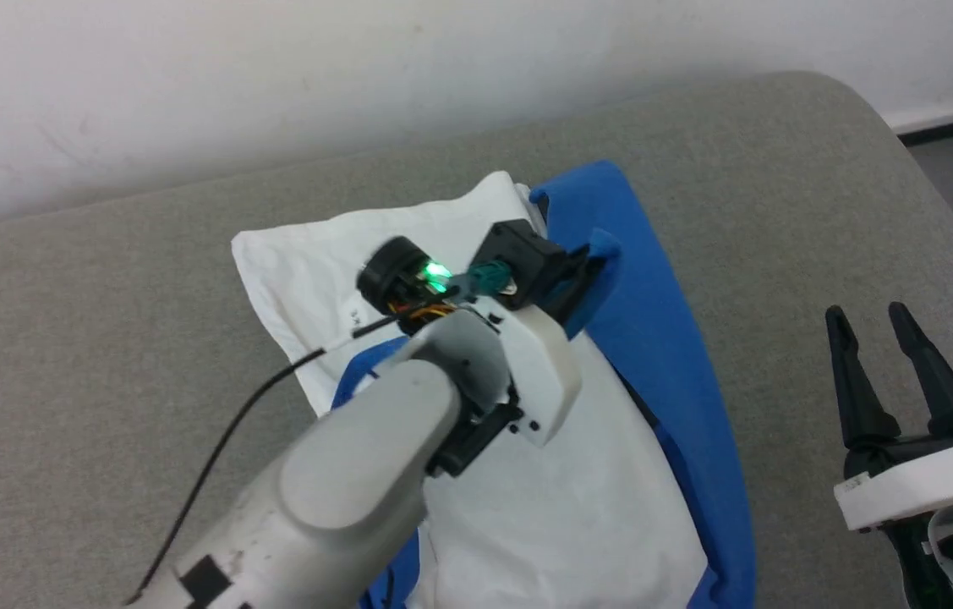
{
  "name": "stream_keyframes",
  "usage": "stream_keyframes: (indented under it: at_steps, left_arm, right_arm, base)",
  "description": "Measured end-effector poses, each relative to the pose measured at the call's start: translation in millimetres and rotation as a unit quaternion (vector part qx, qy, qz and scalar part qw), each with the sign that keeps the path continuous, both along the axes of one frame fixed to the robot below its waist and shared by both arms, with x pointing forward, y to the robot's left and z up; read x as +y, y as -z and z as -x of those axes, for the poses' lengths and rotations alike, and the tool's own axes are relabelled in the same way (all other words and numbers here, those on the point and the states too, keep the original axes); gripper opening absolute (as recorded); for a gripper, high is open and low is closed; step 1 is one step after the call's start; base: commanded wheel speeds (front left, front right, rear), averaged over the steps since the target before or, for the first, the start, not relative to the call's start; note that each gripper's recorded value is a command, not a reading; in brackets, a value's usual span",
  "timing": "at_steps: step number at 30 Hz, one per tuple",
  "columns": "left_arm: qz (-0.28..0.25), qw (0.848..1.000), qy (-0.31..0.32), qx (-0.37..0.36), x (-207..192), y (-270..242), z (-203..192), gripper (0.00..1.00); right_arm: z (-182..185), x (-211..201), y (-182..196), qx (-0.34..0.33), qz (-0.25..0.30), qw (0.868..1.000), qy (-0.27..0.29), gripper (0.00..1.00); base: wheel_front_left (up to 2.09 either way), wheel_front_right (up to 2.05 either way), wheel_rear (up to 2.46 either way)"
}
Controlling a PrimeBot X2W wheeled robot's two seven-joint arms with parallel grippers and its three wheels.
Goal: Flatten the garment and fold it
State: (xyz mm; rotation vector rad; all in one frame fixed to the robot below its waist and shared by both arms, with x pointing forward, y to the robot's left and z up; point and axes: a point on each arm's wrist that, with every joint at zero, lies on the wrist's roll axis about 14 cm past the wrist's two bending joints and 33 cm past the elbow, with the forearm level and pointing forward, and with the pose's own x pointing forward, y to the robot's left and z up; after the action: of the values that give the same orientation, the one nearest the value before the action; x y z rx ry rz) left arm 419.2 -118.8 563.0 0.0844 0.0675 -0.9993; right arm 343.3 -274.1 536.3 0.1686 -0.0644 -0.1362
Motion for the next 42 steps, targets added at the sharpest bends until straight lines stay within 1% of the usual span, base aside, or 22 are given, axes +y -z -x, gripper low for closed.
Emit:
stream_keyframes:
  at_steps: [2, 5, 9, 13, 14, 15, 16, 21, 24, 28, 31, 33, 36, 39, 42]
  left_arm:
    - [0.0, 1.0, 0.005, 0.019, -13, 15, 0, 0.0]
    - [-0.013, 0.999, 0.018, 0.049, -30, 41, 4, 0.0]
    - [-0.062, 0.993, 0.044, 0.087, -40, 89, 16, 0.0]
    - [-0.111, 0.984, 0.067, 0.122, -41, 132, 30, 0.0]
    - [-0.121, 0.982, 0.069, 0.13, -39, 141, 32, 0.36]
    - [-0.128, 0.98, 0.07, 0.133, -37, 148, 33, 0.95]
    - [-0.129, 0.98, 0.07, 0.133, -36, 151, 33, 1.0]
    - [-0.098, 0.984, 0.082, 0.127, -41, 139, 41, 1.0]
    - [-0.064, 0.988, 0.079, 0.114, -43, 119, 41, 1.0]
    - [-0.014, 0.996, 0.043, 0.075, -38, 78, 23, 1.0]
    - [0.023, 0.999, -0.003, 0.031, -18, 42, -2, 1.0]
    - [0.036, 0.998, -0.046, -0.001, 11, 24, -23, 1.0]
    - [0.047, 0.99, -0.127, -0.048, 75, 0, -54, 1.0]
    - [0.057, 0.972, -0.209, -0.095, 144, -25, -71, 1.0]
    - [0.058, 0.951, -0.279, -0.12, 207, -33, -67, 1.0]
  right_arm:
    - [0, -1, 5, 0.006, -0.003, 1.0, 0.005, 1.0]
    - [-1, -5, 13, 0.016, -0.007, 1.0, 0.013, 1.0]
    - [-4, -11, 22, 0.025, -0.01, 0.999, 0.024, 1.0]
    - [-5, -15, 35, 0.043, -0.01, 0.999, 0.032, 1.0]
    - [-5, -15, 39, 0.047, -0.01, 0.998, 0.032, 1.0]
    - [-6, -15, 41, 0.051, -0.011, 0.998, 0.031, 1.0]
    - [-8, -14, 43, 0.054, -0.011, 0.998, 0.03, 1.0]
    - [-11, -15, 44, 0.056, -0.006, 0.998, 0.025, 1.0]
    - [-13, -16, 41, 0.058, 0.002, 0.998, 0.018, 1.0]
    - [-17, -14, 33, 0.061, 0.015, 0.998, 0.001, 1.0]
    - [-22, -11, 27, 0.065, 0.026, 0.997, -0.015, 1.0]
    - [-27, -9, 23, 0.066, 0.032, 0.997, -0.025, 1.0]
    - [-34, 0, 19, 0.073, 0.042, 0.995, -0.049, 1.0]
    - [-42, 8, 17, 0.082, 0.054, 0.993, -0.069, 1.0]
    - [-51, 18, 17, 0.093, 0.058, 0.99, -0.088, 1.0]
  base:
    - [0.0, 0.0, 0.0]
    - [0.0, 0.0, 0.0]
    - [0.0, 0.0, 0.0]
    - [0.0, 0.0, 0.0]
    - [0.0, 0.0, 0.0]
    - [0.0, 0.0, 0.0]
    - [0.0, 0.0, 0.0]
    - [0.0, 0.0, 0.0]
    - [0.0, 0.0, 0.0]
    - [0.0, 0.0, 0.0]
    - [0.0, 0.0, 0.0]
    - [0.0, 0.0, 0.0]
    - [0.0, 0.0, 0.0]
    - [0.0, 0.0, 0.0]
    - [0.0, 0.0, 0.0]
